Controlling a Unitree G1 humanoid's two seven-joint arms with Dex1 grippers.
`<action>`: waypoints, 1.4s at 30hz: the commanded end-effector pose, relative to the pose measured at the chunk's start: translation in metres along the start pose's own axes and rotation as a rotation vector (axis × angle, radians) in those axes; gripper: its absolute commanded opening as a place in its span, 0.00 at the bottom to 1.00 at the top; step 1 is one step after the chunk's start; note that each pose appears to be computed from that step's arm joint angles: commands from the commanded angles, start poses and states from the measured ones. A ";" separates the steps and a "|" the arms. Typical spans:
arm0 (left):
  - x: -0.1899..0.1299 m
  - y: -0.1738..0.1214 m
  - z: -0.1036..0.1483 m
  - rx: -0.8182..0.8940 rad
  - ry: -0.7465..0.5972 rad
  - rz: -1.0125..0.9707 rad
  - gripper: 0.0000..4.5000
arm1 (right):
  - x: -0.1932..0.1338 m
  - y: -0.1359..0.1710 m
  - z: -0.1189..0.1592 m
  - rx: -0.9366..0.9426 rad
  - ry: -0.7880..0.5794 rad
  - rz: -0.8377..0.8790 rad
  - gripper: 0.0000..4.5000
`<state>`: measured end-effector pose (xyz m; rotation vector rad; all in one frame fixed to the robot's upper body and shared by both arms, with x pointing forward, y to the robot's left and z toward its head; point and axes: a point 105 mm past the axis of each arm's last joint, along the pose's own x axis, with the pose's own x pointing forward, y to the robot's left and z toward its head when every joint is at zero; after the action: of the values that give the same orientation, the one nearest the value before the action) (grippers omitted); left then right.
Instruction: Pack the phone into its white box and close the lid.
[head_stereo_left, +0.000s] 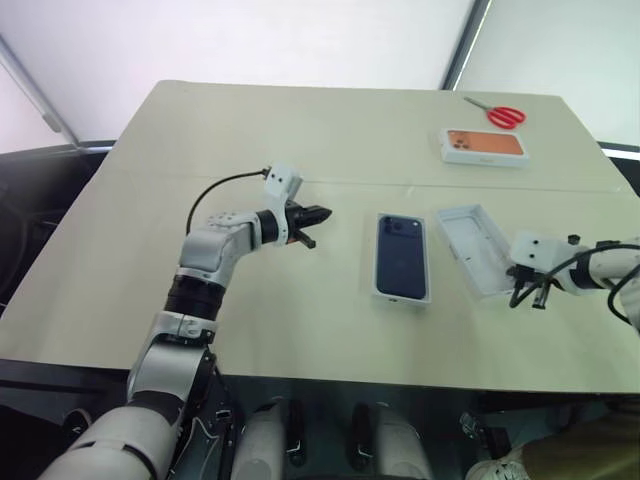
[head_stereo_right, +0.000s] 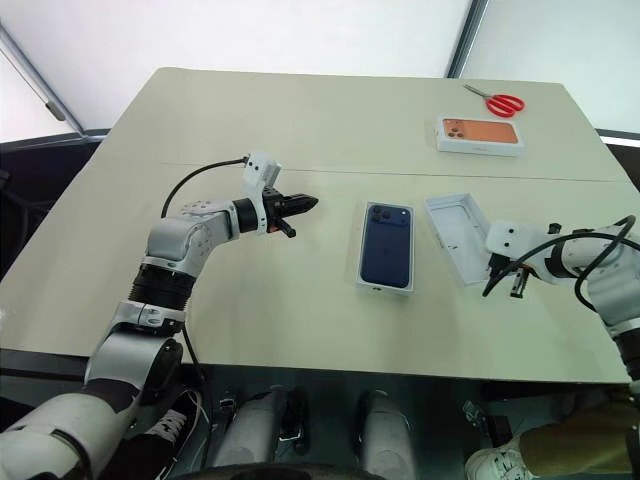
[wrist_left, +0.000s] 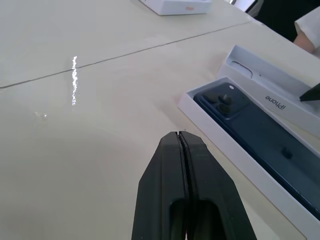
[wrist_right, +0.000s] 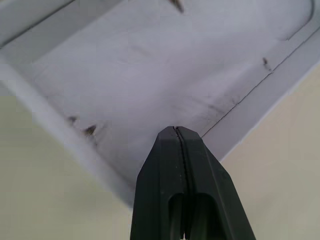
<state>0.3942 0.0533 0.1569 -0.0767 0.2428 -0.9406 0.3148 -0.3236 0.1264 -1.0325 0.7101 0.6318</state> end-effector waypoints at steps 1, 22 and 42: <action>0.003 -0.011 0.010 0.021 -0.041 -0.027 0.01 | -0.013 -0.006 0.000 -0.013 0.027 -0.011 0.00; 0.001 -0.010 0.007 -0.002 -0.043 -0.014 0.01 | -0.029 0.019 0.037 0.043 -0.075 0.139 0.00; -0.056 -0.003 0.018 0.272 -0.101 -0.098 0.52 | -0.021 -0.023 0.071 0.627 -0.325 -0.045 0.98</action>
<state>0.3697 0.0998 0.1683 0.0390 0.1087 -1.0166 0.3372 -0.2652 0.1704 -0.3979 0.5502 0.5369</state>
